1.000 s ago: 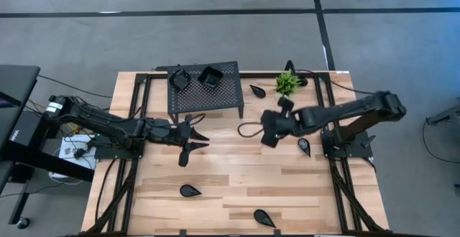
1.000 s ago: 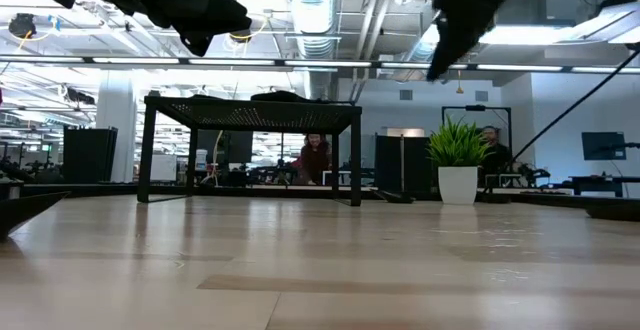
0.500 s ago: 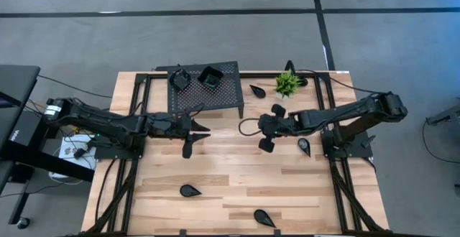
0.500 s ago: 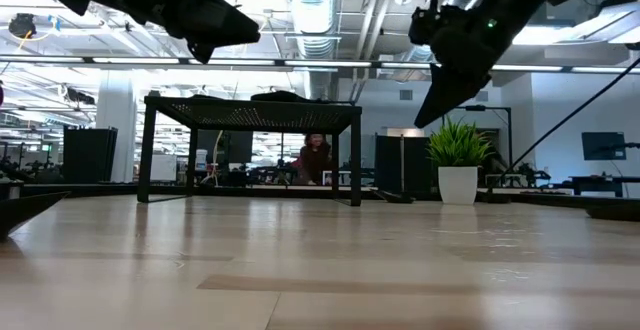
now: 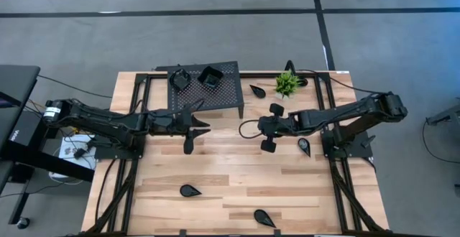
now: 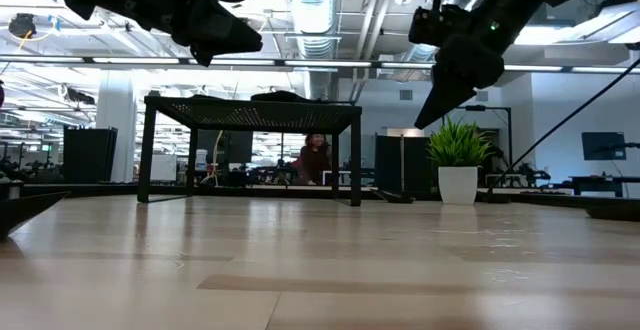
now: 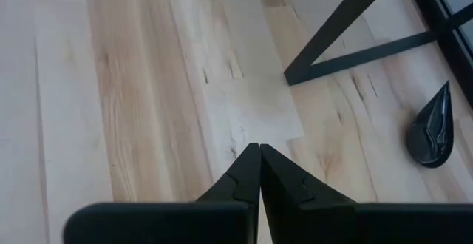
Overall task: Pick & Place Mini shaped plates
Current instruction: Put the black drop shaped plate on the shelf
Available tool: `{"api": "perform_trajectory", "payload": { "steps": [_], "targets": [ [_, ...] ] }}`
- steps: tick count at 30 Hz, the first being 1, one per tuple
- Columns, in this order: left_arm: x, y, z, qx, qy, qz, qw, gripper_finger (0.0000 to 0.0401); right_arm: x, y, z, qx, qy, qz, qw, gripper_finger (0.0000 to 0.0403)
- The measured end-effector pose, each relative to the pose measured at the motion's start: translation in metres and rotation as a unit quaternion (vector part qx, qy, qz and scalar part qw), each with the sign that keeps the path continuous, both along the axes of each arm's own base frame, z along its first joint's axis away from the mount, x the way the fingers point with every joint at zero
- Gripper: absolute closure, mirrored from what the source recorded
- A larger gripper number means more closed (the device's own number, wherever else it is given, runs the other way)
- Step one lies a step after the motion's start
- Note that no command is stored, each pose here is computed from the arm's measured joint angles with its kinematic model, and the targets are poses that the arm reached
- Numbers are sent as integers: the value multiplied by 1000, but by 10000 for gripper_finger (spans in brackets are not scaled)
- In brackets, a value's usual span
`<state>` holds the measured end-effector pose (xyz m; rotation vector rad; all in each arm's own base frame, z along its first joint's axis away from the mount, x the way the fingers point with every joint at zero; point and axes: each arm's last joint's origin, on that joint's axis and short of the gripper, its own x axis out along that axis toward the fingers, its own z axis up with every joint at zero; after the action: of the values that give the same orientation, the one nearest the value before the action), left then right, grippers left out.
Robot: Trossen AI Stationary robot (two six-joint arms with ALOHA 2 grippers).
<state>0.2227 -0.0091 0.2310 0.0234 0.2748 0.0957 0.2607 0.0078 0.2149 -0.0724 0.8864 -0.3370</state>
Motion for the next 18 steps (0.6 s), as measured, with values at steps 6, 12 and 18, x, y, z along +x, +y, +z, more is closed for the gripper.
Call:
{"api": "perform_trajectory", "payload": {
  "steps": [6,12,18],
  "targets": [
    [0,1,0,12,0,27,1000,326,-1,1,2,-41,20,53,998,399],
    [-13,2,11,16,-12,39,999,356,-7,10,31,-53,18,84,995,401],
    [-49,4,41,9,-80,40,996,378,-36,14,76,-7,-37,30,999,399]
  ]
}}
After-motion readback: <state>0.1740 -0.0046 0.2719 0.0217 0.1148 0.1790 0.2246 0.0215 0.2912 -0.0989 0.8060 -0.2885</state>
